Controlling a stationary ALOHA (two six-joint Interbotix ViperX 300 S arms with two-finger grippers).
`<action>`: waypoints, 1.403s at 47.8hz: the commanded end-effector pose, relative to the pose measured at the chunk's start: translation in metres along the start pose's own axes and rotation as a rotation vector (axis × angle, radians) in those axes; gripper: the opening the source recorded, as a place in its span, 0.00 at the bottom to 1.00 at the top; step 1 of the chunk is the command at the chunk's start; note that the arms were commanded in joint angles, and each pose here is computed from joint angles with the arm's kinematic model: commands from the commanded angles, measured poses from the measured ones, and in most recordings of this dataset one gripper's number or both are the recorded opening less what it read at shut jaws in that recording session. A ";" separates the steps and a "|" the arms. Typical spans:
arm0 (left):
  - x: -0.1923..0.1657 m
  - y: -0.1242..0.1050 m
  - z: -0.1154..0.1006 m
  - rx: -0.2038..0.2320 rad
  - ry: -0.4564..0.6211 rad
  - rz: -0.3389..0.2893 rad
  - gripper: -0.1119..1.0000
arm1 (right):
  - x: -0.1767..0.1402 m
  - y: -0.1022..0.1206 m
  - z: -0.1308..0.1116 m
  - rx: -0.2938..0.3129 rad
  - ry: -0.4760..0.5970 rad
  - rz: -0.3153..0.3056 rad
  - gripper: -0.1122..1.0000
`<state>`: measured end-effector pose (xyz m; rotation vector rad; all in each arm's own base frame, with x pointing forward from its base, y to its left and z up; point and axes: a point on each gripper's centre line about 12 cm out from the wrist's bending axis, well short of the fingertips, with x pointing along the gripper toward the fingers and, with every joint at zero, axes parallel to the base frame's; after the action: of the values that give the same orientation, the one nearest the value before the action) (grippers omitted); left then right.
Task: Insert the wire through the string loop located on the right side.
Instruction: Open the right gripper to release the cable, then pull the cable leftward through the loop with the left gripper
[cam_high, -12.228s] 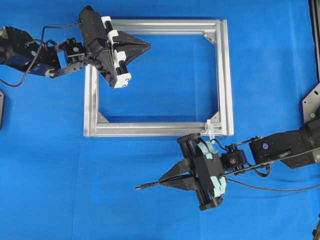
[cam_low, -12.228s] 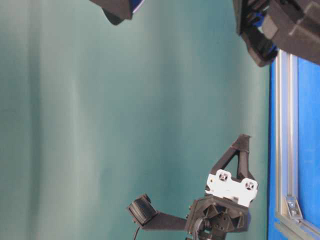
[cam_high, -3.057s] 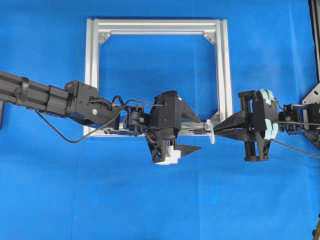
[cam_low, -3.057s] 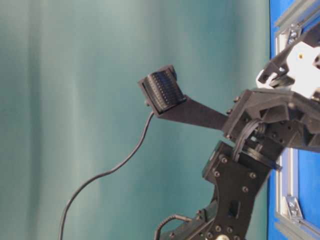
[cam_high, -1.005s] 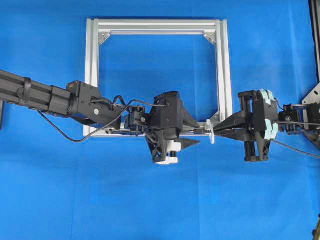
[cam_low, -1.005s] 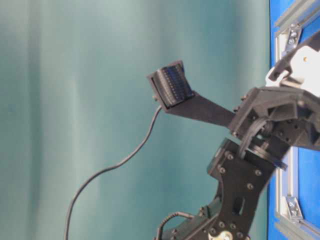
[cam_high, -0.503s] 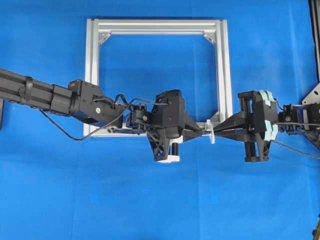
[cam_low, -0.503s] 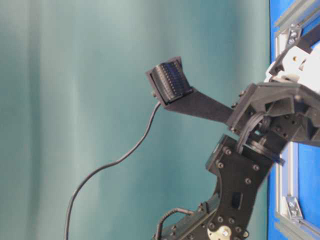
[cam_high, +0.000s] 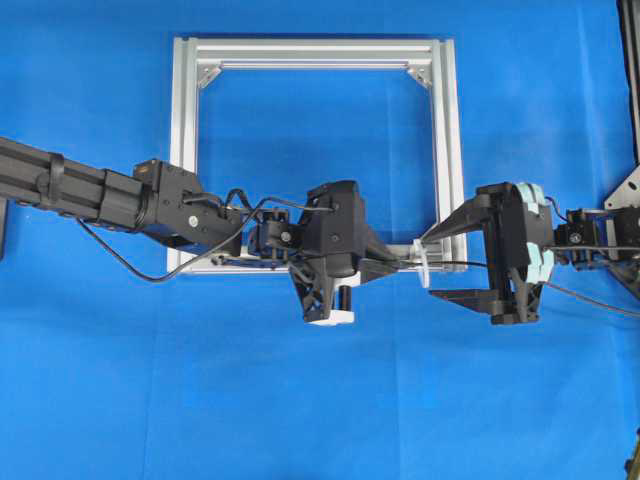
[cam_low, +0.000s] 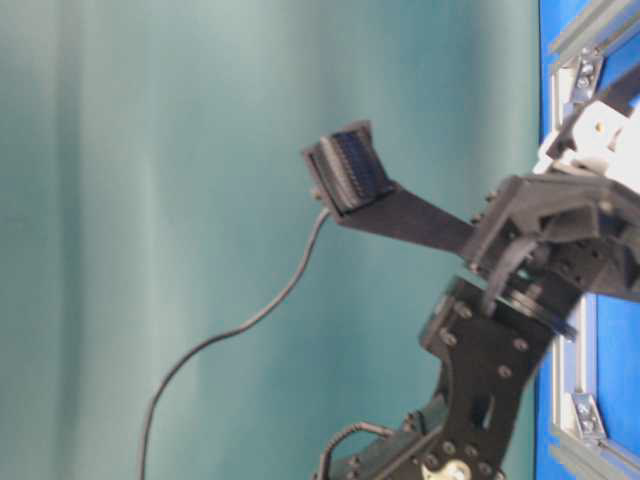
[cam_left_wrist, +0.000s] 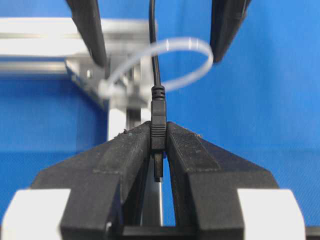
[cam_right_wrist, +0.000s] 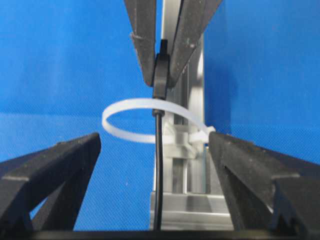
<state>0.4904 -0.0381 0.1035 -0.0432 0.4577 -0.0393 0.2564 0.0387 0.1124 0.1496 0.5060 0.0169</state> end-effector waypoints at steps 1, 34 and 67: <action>-0.011 0.000 0.022 -0.005 -0.058 -0.001 0.17 | -0.001 0.001 0.008 0.002 -0.030 0.004 0.92; -0.141 0.000 -0.026 -0.037 -0.018 -0.010 0.17 | -0.002 0.003 0.011 -0.005 -0.026 0.012 0.93; -0.246 0.007 -0.098 -0.061 0.064 -0.014 0.17 | -0.004 0.005 0.018 0.000 -0.032 0.019 0.93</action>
<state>0.2267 -0.0217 0.1204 -0.1099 0.5368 -0.0360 0.2551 0.0399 0.1201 0.1499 0.5115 0.0289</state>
